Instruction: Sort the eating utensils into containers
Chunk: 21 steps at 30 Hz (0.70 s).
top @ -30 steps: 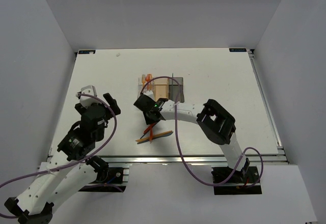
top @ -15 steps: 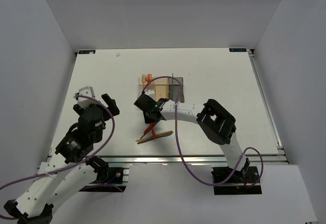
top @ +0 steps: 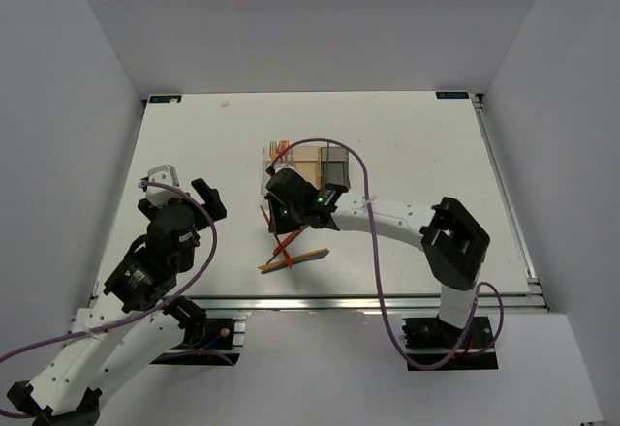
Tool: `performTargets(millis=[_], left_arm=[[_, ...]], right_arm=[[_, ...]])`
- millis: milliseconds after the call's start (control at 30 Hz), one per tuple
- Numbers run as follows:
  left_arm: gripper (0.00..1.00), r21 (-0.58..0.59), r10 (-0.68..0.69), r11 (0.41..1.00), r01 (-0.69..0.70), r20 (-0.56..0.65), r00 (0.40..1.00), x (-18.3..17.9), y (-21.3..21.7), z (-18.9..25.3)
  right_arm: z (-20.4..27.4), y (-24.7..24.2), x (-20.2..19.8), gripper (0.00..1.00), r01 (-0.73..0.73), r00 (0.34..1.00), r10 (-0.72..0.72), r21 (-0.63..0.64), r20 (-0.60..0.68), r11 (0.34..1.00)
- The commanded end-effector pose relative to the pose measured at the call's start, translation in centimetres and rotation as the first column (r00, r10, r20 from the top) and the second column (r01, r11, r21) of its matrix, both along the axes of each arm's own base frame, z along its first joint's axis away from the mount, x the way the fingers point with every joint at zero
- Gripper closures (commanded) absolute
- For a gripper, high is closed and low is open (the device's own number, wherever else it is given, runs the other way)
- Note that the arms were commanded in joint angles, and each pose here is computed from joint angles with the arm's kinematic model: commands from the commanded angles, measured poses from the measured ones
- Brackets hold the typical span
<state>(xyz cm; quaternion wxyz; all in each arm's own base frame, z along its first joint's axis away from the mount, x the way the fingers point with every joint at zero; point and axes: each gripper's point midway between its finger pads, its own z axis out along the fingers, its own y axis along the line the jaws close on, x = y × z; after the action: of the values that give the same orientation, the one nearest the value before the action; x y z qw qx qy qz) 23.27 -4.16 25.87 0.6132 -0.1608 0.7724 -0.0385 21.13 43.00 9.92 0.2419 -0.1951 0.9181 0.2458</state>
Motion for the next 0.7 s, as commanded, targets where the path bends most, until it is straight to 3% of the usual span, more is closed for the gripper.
performTargets(millis=[0, 100, 200, 367, 533, 667], left_arm=[[0.02, 0.008, 0.015, 1.0, -0.015, 0.005, 1.0, -0.1, 0.4, 0.1], [0.02, 0.006, 0.015, 1.0, -0.015, 0.008, 1.0, -0.1, 0.4, 0.1], [0.02, 0.002, 0.015, 1.0, -0.015, 0.013, 1.0, -0.1, 0.4, 0.3], [0.02, -0.002, 0.022, 1.0, -0.022, 0.018, 1.0, -0.3, 0.6, 0.4], [0.02, 0.0, 0.015, 1.0, -0.015, 0.014, 1.0, -0.2, 0.5, 0.2], [0.02, 0.01, 0.009, 1.0, -0.009, -0.001, 1.0, 0.0, 0.2, -0.1]], right_arm=[[3.4, 1.5, -2.5, 1.0, -0.137, 0.99, 0.141, 0.145, -0.018, 0.98], [5.8, 0.9, -2.1, 1.0, -0.118, 0.993, 0.111, 0.197, 0.042, 0.973], [9.0, -0.8, 1.7, 1.0, 0.009, 0.984, -0.042, 0.186, 0.176, 0.982], [13.0, -4.1, 10.9, 1.0, 0.245, 0.901, -0.299, 0.199, 0.315, 0.949], [13.0, -7.0, 18.8, 1.0, 0.428, 0.784, -0.463, 0.179, 0.414, 0.886], [11.6, -7.8, 23.0, 1.0, 0.493, 0.743, -0.505, 0.151, 0.438, 0.857]])
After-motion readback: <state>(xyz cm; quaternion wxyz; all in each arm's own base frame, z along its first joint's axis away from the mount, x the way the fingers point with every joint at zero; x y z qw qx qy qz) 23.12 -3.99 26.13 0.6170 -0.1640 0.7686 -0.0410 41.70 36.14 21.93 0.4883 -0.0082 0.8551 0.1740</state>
